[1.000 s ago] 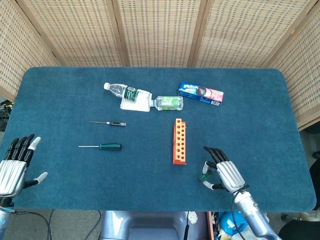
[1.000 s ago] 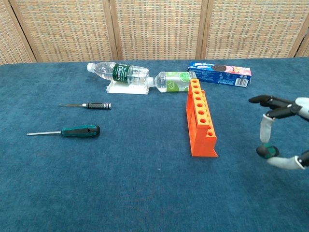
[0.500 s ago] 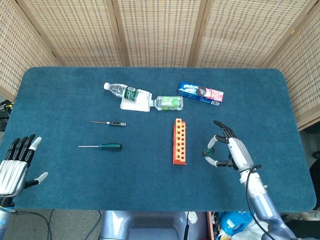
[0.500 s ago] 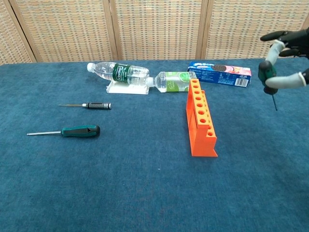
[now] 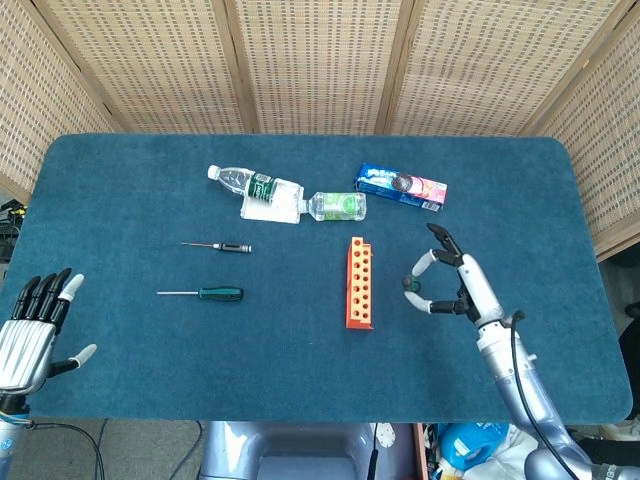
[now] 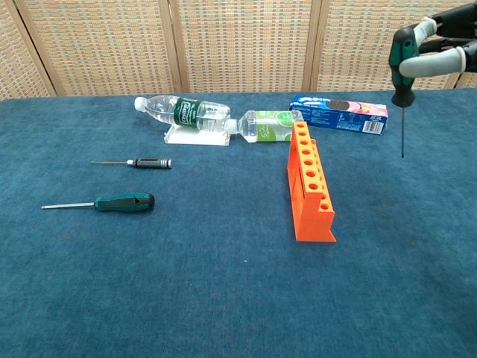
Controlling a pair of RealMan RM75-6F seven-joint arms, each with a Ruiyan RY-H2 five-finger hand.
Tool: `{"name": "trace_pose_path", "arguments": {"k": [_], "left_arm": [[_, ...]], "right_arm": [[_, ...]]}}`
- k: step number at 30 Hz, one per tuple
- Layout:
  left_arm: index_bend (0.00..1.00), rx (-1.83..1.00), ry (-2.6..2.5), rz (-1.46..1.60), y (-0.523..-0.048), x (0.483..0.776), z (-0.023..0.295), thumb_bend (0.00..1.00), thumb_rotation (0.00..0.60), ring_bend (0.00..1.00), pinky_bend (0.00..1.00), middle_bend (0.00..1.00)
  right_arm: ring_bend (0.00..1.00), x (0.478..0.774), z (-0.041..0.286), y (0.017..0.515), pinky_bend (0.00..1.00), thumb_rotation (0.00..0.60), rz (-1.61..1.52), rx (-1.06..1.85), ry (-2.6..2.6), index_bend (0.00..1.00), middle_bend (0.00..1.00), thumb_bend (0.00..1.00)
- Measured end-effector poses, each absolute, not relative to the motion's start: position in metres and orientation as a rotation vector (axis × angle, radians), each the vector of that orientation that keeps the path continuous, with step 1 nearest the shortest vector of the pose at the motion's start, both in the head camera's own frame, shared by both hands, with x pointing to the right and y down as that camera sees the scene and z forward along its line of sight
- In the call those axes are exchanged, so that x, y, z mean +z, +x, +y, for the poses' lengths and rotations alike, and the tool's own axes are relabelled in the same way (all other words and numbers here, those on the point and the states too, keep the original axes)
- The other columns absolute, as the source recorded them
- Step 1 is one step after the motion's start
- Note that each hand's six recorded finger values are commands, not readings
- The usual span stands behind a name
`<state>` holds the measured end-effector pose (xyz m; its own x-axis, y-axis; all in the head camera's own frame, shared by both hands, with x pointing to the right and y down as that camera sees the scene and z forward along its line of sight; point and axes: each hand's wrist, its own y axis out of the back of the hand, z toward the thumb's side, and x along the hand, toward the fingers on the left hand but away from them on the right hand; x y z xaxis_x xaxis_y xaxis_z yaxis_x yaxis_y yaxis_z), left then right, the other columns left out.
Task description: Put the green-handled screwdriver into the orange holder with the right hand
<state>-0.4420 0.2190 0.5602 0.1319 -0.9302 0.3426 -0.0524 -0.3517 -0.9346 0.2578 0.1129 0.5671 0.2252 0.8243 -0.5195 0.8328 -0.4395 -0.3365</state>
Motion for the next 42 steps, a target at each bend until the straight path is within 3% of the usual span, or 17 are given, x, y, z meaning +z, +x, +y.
{"name": "trace_pose_path", "arguments": {"k": [42], "left_arm": [[0.00, -1.354, -1.596, 0.969, -0.443, 0.569, 0.218, 0.00, 0.600, 0.00, 0.00, 0.00]], "right_arm": [[0.00, 0.581, 0.081, 0.202, 0.00, 0.600, 1.691, -0.450, 2.032, 0.61, 0.05, 0.22]]}}
